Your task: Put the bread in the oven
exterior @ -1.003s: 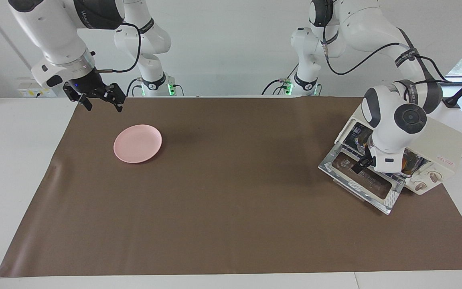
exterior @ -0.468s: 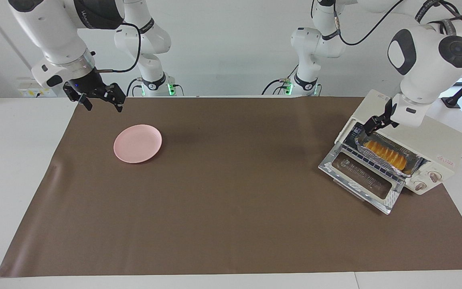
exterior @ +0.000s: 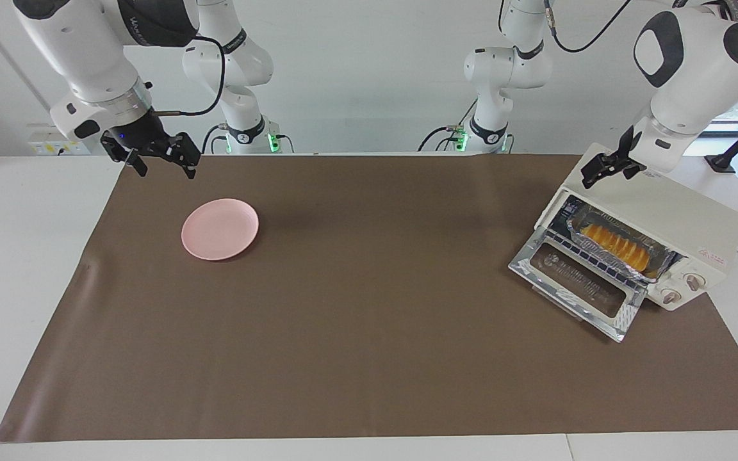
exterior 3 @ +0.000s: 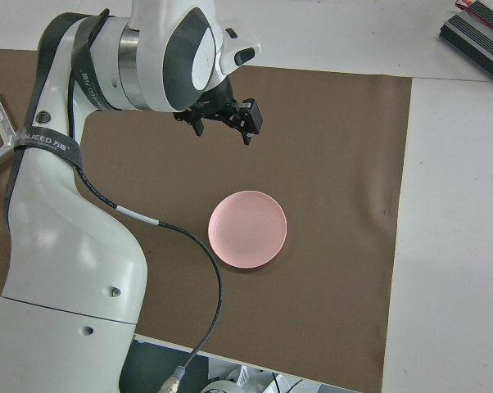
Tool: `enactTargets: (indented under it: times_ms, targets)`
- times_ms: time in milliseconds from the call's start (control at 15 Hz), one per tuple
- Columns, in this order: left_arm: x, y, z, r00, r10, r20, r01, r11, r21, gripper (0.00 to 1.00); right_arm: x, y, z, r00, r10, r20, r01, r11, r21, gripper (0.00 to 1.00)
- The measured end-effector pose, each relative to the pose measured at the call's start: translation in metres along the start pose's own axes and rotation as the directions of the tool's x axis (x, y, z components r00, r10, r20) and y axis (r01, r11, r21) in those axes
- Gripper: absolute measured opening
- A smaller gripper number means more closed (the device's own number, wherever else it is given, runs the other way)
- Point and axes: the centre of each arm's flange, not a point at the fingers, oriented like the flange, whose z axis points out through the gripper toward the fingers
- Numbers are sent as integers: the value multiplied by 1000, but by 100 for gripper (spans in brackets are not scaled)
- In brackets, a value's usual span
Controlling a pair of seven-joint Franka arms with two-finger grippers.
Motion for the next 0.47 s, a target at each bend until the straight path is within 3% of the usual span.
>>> enactTargets:
  times_ms: [468]
  targets:
    - [4,10,-4,996,72,-56,-73,997,-4,100,0,0,0,1000,0,0,0,1000,0,100]
